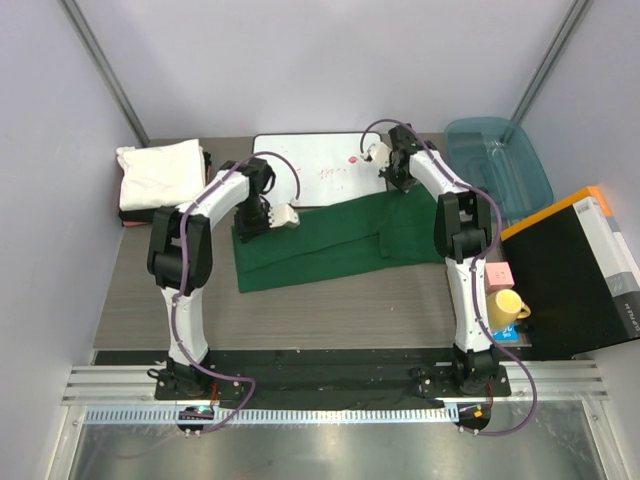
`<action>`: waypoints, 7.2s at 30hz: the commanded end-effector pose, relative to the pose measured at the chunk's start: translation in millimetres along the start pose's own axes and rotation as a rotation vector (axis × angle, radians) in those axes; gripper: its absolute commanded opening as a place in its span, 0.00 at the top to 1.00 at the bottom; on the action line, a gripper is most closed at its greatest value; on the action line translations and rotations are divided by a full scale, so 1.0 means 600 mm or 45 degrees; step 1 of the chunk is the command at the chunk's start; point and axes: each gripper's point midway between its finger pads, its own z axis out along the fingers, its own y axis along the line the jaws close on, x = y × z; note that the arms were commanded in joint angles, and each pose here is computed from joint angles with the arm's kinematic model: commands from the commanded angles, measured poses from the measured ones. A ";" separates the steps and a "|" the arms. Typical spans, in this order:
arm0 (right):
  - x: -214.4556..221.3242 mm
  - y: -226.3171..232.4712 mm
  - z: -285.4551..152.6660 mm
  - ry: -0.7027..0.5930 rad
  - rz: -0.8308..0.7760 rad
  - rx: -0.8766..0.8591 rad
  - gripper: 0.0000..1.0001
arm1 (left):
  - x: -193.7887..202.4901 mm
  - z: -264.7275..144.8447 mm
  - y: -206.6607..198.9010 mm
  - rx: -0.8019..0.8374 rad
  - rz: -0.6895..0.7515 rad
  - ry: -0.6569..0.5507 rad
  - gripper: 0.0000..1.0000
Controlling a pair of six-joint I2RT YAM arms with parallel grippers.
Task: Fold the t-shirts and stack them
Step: Rotate the tshirt 90 degrees
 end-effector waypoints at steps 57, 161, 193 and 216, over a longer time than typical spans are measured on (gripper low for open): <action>-0.345 0.572 -0.100 -0.611 -0.336 -0.748 0.99 | 0.138 -0.337 0.149 -1.177 -1.019 -0.566 1.00; -0.380 0.210 0.056 -0.707 -0.257 -0.045 0.99 | 0.010 -0.331 0.253 -1.132 -0.770 -0.526 1.00; -0.210 0.155 -0.083 -0.531 0.054 -0.355 0.99 | 0.020 -0.355 0.228 -1.186 -0.795 -0.582 1.00; -0.220 0.022 0.108 -0.463 -0.078 0.136 0.99 | 0.029 -0.342 0.222 -1.188 -0.800 -0.547 1.00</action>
